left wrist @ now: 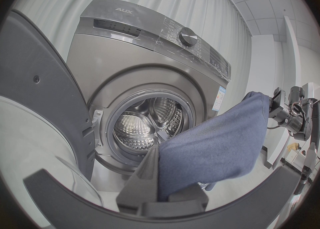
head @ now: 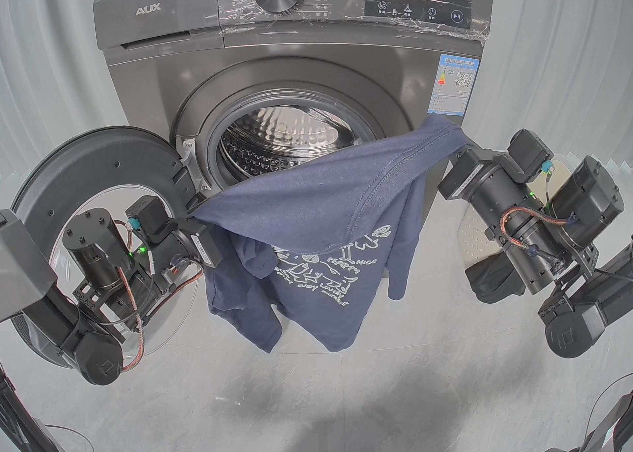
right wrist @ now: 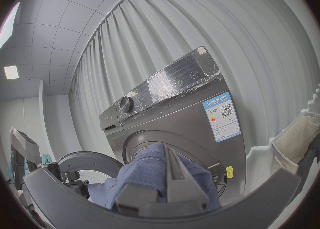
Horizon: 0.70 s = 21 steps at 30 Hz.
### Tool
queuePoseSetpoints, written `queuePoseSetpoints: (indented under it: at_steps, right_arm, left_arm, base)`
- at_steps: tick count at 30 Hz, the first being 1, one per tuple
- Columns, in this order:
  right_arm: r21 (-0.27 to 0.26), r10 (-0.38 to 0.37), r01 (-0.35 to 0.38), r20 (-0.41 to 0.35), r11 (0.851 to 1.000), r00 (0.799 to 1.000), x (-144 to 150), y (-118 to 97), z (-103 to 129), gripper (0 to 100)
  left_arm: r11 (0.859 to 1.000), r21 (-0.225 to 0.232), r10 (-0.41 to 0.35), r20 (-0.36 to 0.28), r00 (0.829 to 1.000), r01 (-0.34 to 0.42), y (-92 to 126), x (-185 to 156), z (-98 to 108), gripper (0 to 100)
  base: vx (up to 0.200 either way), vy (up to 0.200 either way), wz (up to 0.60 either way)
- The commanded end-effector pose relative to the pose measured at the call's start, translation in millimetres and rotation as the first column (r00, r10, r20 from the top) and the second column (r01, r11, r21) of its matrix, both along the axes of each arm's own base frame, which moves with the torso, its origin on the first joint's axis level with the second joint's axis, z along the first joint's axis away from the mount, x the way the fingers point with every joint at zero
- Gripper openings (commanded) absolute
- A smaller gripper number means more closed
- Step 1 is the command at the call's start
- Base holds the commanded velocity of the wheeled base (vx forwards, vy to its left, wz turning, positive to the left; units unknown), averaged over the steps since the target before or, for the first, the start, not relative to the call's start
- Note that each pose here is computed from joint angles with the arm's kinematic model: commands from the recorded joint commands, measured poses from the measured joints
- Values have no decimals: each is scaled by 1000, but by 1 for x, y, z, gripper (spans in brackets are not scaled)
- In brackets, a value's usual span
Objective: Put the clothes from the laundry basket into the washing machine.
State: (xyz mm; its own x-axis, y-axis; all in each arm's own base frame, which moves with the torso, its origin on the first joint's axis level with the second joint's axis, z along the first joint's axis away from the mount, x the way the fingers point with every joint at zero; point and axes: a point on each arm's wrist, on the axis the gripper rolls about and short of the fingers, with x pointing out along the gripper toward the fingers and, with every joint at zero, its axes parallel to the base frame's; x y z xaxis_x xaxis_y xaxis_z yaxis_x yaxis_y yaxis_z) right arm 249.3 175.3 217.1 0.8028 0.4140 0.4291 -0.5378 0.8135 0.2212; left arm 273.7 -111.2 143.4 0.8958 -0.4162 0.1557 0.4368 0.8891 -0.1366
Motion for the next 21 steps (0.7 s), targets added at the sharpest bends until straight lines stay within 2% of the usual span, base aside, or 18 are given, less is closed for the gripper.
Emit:
queuePoseSetpoints:
  at_steps: [1,21]
  right_arm:
    - [0,0,0,0,1000,1000,0,0,0,0]
    - [-6,-7,7,-21,1000,1000,2,-2,-5,0]
  left_arm:
    - [1000,-1,-1,3,1000,1,0,0,1,0]
    - [1000,-5,-20,11,1000,20,-6,-1,2,0]
  base:
    - [0,0,0]
    - [0,0,0]
